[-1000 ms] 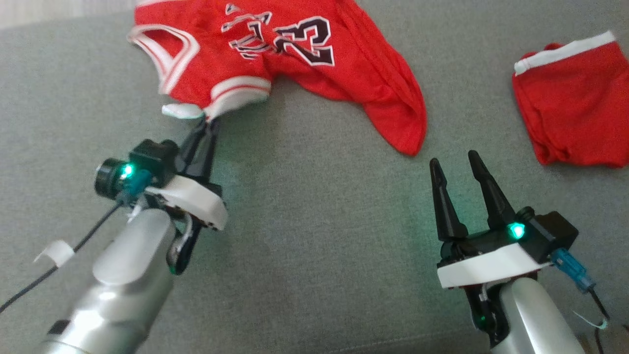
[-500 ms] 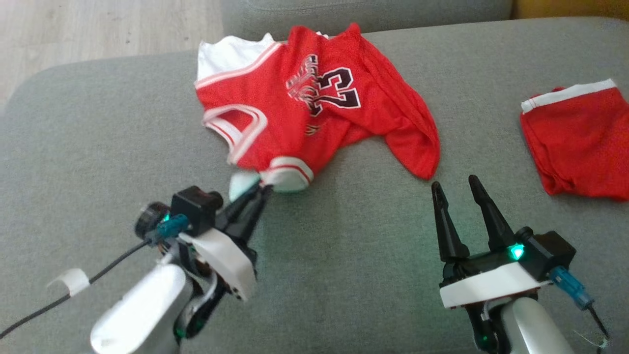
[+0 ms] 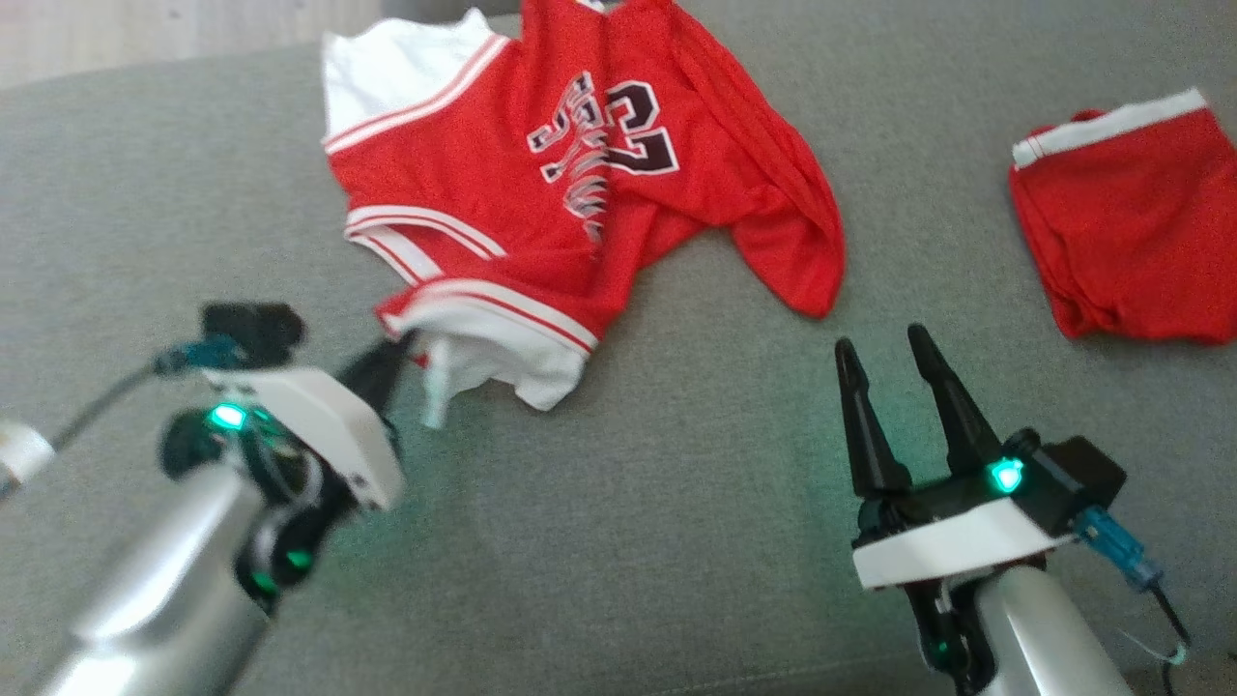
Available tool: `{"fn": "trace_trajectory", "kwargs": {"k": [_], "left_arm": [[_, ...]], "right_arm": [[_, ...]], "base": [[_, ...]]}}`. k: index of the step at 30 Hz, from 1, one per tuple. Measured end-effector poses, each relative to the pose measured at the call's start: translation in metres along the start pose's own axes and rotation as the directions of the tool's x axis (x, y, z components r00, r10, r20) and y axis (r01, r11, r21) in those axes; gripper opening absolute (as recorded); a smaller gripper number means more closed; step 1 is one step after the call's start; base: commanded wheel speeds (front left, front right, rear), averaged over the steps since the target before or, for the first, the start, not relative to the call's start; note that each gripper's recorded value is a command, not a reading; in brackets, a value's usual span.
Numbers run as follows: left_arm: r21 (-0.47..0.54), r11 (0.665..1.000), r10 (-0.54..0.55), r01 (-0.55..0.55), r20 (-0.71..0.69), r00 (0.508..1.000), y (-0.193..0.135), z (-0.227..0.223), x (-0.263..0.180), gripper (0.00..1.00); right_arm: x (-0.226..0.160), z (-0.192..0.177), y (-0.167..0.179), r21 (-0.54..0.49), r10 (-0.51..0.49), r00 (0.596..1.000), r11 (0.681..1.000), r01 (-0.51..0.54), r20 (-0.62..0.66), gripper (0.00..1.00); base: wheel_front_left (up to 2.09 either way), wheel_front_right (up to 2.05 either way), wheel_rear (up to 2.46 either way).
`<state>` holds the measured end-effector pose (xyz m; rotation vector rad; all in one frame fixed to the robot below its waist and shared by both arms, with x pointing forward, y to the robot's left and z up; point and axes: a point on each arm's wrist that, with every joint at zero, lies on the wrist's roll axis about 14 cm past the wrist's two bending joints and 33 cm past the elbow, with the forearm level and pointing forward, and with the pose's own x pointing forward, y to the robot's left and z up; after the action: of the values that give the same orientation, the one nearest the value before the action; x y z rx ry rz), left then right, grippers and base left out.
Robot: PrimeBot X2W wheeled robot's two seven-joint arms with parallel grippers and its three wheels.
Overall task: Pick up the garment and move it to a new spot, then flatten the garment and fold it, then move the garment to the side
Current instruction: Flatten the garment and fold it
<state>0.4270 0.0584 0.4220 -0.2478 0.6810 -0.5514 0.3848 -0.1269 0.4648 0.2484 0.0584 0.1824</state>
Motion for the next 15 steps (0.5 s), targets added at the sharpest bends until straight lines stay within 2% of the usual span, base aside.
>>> {"fn": "trace_trajectory", "kwargs": {"k": [3,7,8,9,10,15], "left_arm": [[0.002,0.997,0.080,-0.080,-0.035,0.996,0.033,0.006,0.015,0.00],[0.021,0.993,0.121,-0.120,-0.079,0.989,0.056,0.006,0.033,0.00],[0.025,0.992,0.127,-0.125,-0.092,0.988,0.060,0.004,0.036,0.16],[0.034,0.991,0.136,-0.133,-0.104,0.985,0.064,0.001,0.039,0.61],[0.045,0.989,0.147,-0.142,-0.104,0.984,0.068,0.000,0.042,1.00],[0.127,0.979,0.163,-0.159,-0.022,0.986,0.073,0.010,0.048,1.00]], "right_arm": [[0.005,0.001,-0.005,-0.001,-0.009,1.000,1.000,0.009,0.004,1.00],[0.003,-0.002,-0.014,-0.004,-0.036,0.999,0.999,0.036,-0.009,1.00],[0.003,-0.003,-0.016,-0.005,-0.044,0.999,0.999,0.043,-0.012,1.00],[0.002,-0.004,-0.018,-0.006,-0.049,0.999,0.999,0.049,-0.015,1.00],[0.002,-0.004,-0.019,-0.007,-0.053,0.998,0.999,0.053,-0.016,1.00],[0.004,-0.005,-0.020,-0.006,-0.055,0.998,0.998,0.055,-0.016,1.00]], "base": [[0.00,0.00,0.00],[0.00,0.00,0.00],[0.00,0.00,0.00],[0.00,0.00,0.00],[0.00,0.00,0.00],[0.00,0.00,0.00]]}}
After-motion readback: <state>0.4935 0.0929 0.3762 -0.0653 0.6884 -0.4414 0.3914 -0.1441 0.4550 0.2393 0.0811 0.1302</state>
